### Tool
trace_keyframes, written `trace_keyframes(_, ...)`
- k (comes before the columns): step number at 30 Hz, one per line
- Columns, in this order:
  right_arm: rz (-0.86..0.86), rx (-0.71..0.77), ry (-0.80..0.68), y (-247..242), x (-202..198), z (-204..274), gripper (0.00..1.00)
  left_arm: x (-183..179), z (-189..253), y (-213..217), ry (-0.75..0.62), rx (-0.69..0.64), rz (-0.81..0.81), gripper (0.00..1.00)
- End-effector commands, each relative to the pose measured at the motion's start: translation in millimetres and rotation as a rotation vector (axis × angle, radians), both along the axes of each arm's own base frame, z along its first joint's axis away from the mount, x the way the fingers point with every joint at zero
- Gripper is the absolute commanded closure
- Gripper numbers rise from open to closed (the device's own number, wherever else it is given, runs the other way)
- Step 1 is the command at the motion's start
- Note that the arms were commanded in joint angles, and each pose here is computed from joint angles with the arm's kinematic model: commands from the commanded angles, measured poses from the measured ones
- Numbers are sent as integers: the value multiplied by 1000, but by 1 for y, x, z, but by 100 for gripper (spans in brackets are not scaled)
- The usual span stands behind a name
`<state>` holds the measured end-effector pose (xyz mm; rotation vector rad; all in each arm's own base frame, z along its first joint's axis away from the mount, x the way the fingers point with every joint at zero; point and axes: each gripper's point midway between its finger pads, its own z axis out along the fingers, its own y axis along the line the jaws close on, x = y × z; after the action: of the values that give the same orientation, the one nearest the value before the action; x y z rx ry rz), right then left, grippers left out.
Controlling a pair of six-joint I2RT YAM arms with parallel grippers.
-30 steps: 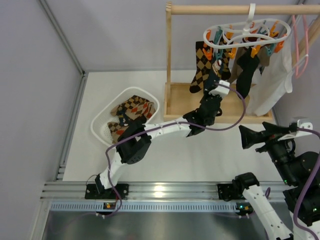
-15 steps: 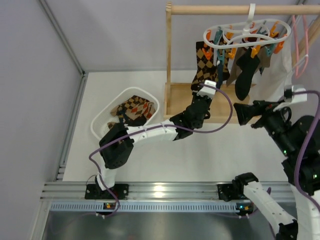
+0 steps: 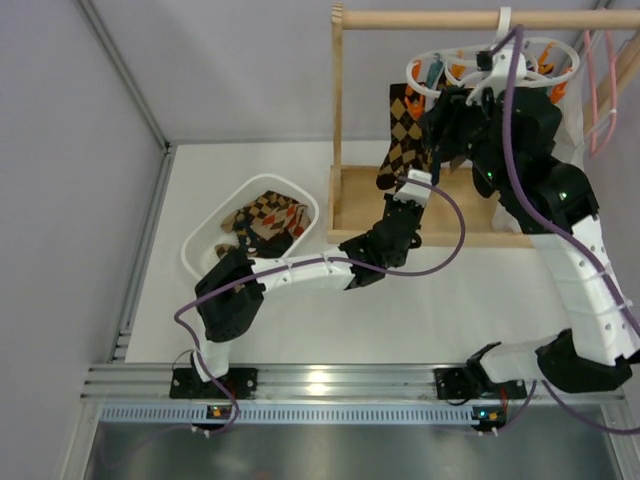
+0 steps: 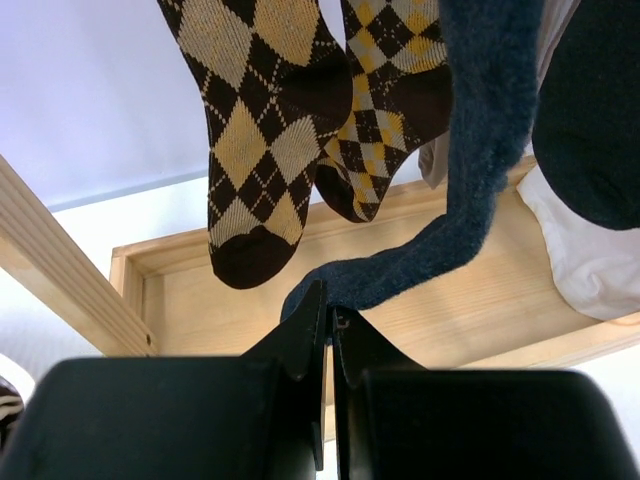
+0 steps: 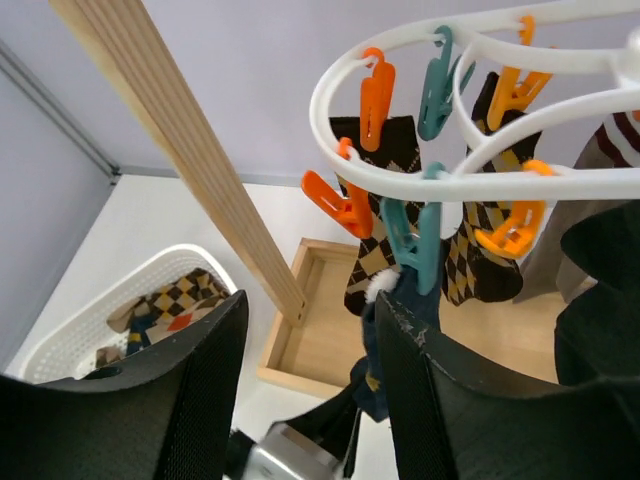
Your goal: Remove the socks clipped to the hanger
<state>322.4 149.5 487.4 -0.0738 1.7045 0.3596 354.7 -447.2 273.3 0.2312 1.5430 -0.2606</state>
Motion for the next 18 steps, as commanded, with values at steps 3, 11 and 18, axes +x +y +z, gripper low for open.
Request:
trace_keyframes(3,-265,-171,-7,-16,14,6,45,-17,40,9,-50,-79,30,100)
trace_keyframes(11,-423,-275,-45,-12,17,13,44,-25,43,13,-44,-97,15,100)
trace_keyframes(18,-491,-350,-57,-12,34,12,46,-27,43,13,-43,-98,9,100)
